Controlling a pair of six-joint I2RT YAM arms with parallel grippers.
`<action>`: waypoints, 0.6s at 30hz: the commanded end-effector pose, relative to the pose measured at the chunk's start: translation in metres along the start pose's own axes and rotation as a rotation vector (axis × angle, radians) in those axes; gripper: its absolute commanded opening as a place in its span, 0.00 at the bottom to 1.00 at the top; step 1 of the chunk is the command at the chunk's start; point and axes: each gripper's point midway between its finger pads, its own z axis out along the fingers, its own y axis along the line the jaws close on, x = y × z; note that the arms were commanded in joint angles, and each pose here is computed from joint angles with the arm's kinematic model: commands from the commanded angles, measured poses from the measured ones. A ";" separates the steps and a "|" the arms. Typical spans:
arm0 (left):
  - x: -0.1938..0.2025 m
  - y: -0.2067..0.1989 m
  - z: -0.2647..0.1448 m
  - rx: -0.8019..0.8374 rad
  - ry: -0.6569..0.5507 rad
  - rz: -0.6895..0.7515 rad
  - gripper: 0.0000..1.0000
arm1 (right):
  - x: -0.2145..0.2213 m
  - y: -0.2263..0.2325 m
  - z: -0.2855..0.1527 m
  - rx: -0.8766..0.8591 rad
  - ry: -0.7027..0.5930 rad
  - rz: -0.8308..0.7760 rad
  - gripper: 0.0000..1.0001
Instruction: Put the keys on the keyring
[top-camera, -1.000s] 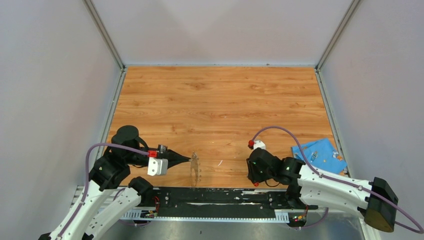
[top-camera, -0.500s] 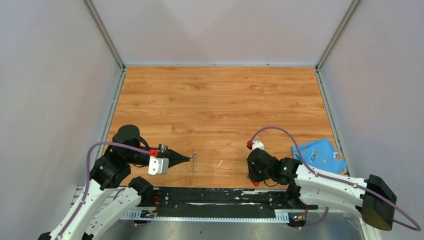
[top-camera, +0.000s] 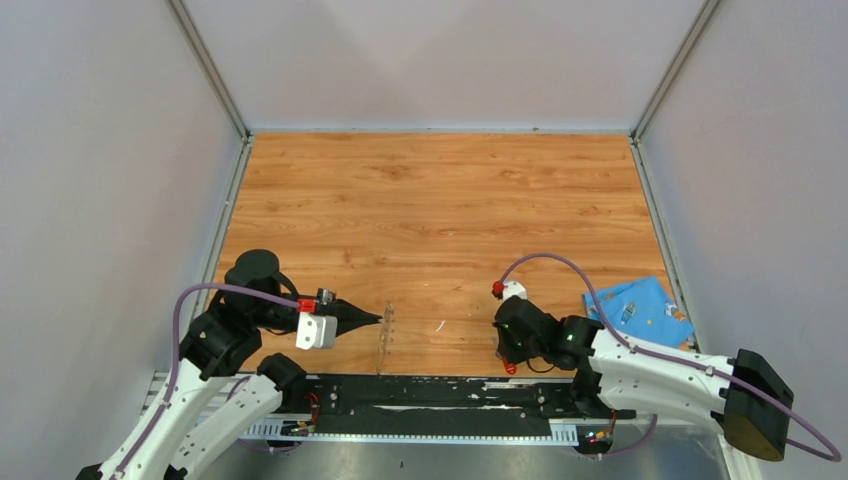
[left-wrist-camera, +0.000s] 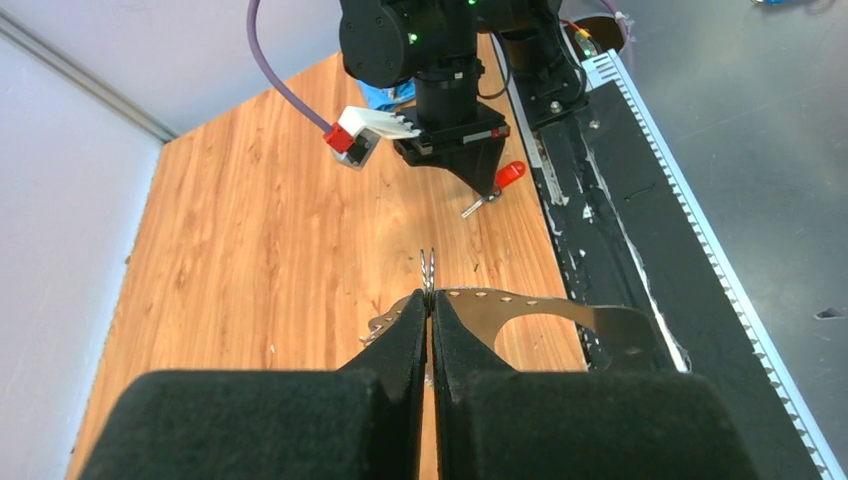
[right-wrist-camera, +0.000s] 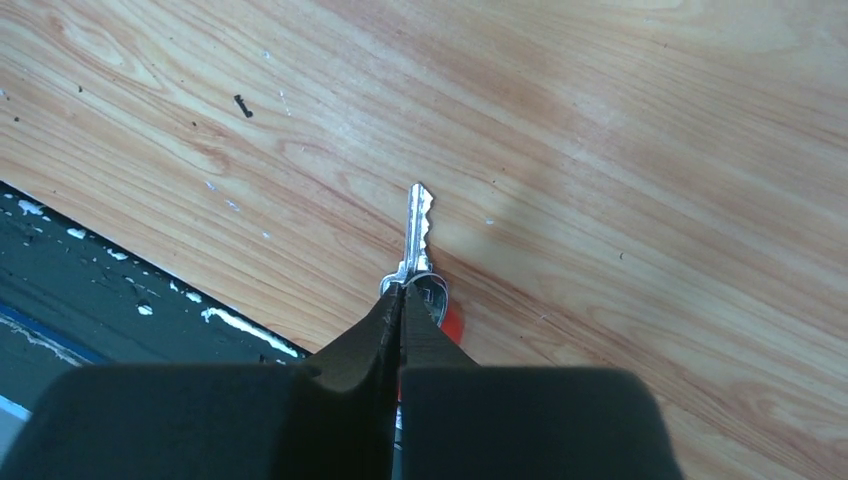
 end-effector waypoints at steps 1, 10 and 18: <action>-0.008 -0.004 0.000 0.017 -0.026 -0.001 0.00 | -0.020 0.011 -0.012 -0.056 -0.048 -0.056 0.00; -0.010 -0.003 0.004 0.055 -0.042 -0.049 0.00 | -0.078 0.068 -0.055 -0.317 -0.235 -0.344 0.00; -0.016 -0.010 0.006 0.105 -0.079 -0.085 0.00 | -0.130 0.127 -0.106 -0.524 -0.454 -0.618 0.00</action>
